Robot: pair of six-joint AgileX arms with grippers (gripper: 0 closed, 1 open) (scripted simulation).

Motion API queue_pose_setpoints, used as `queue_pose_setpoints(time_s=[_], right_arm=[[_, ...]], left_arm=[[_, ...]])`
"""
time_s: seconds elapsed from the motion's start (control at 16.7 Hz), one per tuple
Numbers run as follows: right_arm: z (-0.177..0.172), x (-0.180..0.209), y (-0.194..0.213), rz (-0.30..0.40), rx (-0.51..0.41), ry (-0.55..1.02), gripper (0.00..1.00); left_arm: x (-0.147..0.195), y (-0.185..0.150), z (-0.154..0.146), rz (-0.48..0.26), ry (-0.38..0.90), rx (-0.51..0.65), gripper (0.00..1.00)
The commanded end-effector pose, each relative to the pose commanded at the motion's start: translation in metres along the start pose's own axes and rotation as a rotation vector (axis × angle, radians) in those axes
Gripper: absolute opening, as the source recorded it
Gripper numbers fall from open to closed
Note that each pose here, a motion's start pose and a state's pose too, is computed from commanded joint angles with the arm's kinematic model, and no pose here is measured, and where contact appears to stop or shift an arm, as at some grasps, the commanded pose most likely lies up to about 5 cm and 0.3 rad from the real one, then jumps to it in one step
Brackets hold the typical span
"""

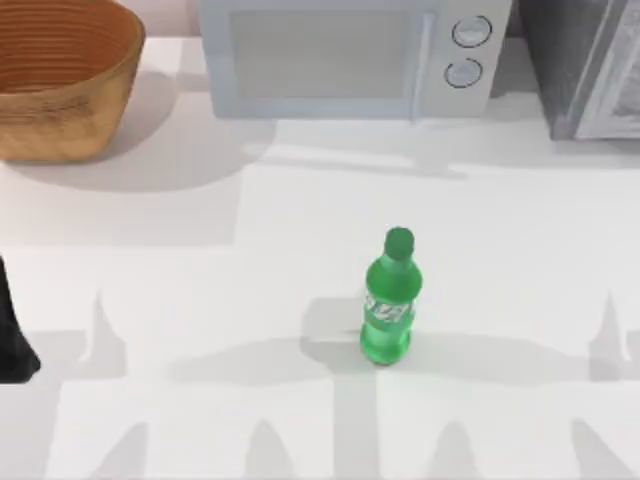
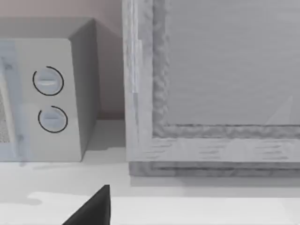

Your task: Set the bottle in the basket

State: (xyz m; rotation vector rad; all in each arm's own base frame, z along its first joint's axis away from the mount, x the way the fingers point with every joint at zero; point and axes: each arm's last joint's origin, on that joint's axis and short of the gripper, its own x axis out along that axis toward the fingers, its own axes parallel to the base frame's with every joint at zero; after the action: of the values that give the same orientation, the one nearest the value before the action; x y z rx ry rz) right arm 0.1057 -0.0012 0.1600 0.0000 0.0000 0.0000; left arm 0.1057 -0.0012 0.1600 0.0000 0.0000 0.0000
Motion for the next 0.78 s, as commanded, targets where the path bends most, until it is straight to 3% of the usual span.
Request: queue_pose_setpoints(time_s=[0.18,0.36,0.78], right_arm=[[0.000,0.000,0.000,0.000,0.000,0.000,1.00],[0.000,0.000,0.000,0.000,0.000,0.000,1.00],[0.000,0.000,0.000,0.000,0.000,0.000,1.00]], left_arm=[[0.001,-0.001,0.000,-0.006,0.001,-0.001,1.00],[0.005,-0.006,0.004,-0.059,0.006,-0.004,1.00],[0.034,-0.043,0.017,-0.322,0.023,-0.006,1.00]])
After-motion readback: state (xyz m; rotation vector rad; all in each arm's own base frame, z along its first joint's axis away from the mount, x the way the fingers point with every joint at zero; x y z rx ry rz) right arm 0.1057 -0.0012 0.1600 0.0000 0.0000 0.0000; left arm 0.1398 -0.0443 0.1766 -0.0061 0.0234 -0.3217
